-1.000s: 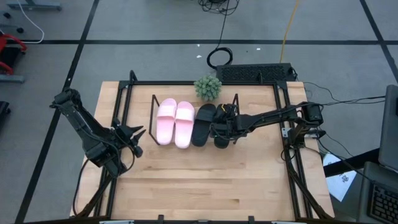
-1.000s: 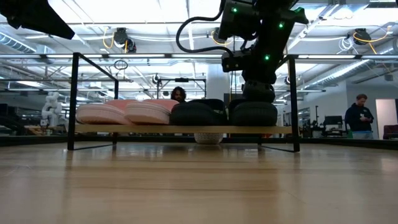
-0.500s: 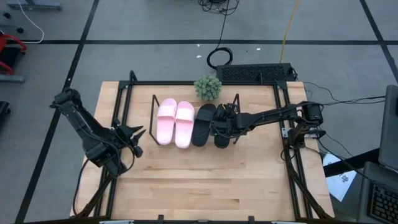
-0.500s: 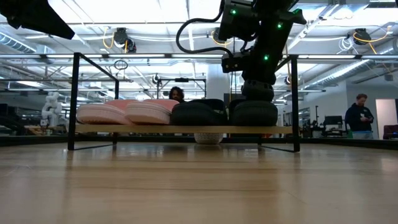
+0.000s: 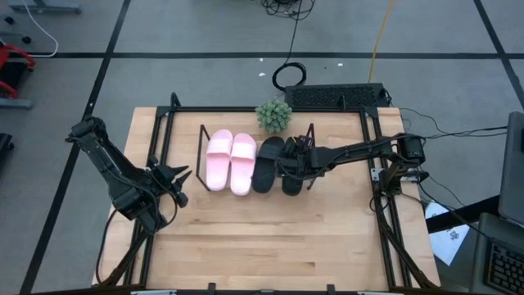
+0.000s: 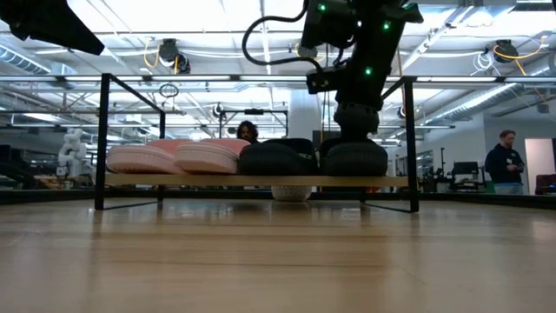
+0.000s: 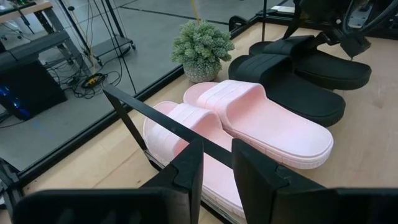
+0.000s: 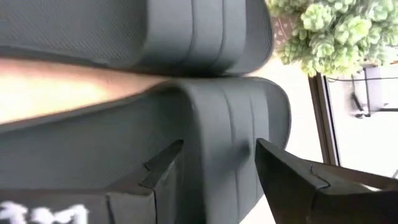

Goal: Pick and place slides into the shelf
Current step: Put the black slide on the shelf, then adjust the black slide on the shelf, then return to Home Position

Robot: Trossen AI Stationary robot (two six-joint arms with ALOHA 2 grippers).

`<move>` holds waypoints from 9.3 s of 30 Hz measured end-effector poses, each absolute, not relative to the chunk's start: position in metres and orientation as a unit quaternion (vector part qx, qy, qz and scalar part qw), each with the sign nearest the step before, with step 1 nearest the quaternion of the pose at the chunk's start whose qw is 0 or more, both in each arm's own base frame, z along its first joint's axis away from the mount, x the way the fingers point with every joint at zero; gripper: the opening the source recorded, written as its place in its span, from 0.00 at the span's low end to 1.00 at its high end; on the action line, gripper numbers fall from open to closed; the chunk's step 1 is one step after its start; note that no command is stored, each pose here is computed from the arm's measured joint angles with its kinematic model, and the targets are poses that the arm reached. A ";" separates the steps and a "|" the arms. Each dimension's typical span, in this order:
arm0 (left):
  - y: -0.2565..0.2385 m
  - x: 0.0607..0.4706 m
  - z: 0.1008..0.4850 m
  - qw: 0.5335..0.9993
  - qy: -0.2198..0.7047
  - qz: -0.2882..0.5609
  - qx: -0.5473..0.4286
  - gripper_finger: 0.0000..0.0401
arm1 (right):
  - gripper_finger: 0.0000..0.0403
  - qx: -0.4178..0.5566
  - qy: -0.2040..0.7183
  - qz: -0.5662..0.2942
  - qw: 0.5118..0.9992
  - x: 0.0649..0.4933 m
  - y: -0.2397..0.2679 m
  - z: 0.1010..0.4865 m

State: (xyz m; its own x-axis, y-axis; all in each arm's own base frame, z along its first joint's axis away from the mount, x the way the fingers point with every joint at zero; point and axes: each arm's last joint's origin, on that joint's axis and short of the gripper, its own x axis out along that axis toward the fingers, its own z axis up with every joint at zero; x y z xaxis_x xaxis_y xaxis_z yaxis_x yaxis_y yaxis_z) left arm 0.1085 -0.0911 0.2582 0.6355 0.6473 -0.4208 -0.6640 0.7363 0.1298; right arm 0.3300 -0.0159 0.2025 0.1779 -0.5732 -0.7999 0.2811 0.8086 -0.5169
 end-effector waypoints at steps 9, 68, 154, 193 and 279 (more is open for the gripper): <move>-0.091 0.108 0.258 0.904 0.225 0.363 -0.019 0.22 | 0.47 -0.113 0.577 -0.267 0.764 0.332 -0.012 0.206; -0.091 0.109 0.258 0.904 0.225 0.362 -0.021 0.22 | 0.42 -0.097 0.440 -0.235 0.861 0.351 0.023 0.230; -0.093 0.109 0.257 0.900 0.247 0.358 -0.025 0.22 | 0.42 -0.114 0.444 -0.258 0.850 0.371 0.008 0.200; -0.093 0.109 0.257 0.901 0.247 0.357 -0.022 0.22 | 0.13 -0.135 0.465 -0.279 0.829 0.366 -0.001 0.198; -0.092 0.099 0.311 0.932 0.231 0.279 0.003 0.22 | 0.36 -0.188 0.271 -0.146 0.933 0.284 0.088 0.333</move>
State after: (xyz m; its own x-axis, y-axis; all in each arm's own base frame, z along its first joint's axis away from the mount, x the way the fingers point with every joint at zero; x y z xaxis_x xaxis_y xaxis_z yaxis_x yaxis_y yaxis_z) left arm 0.0991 -0.0922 0.3105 0.7379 0.5211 -0.4290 -0.5187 0.8445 0.1335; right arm 0.2843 0.0880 0.3334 0.8105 -0.3737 -0.4510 0.1701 0.8870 -0.4293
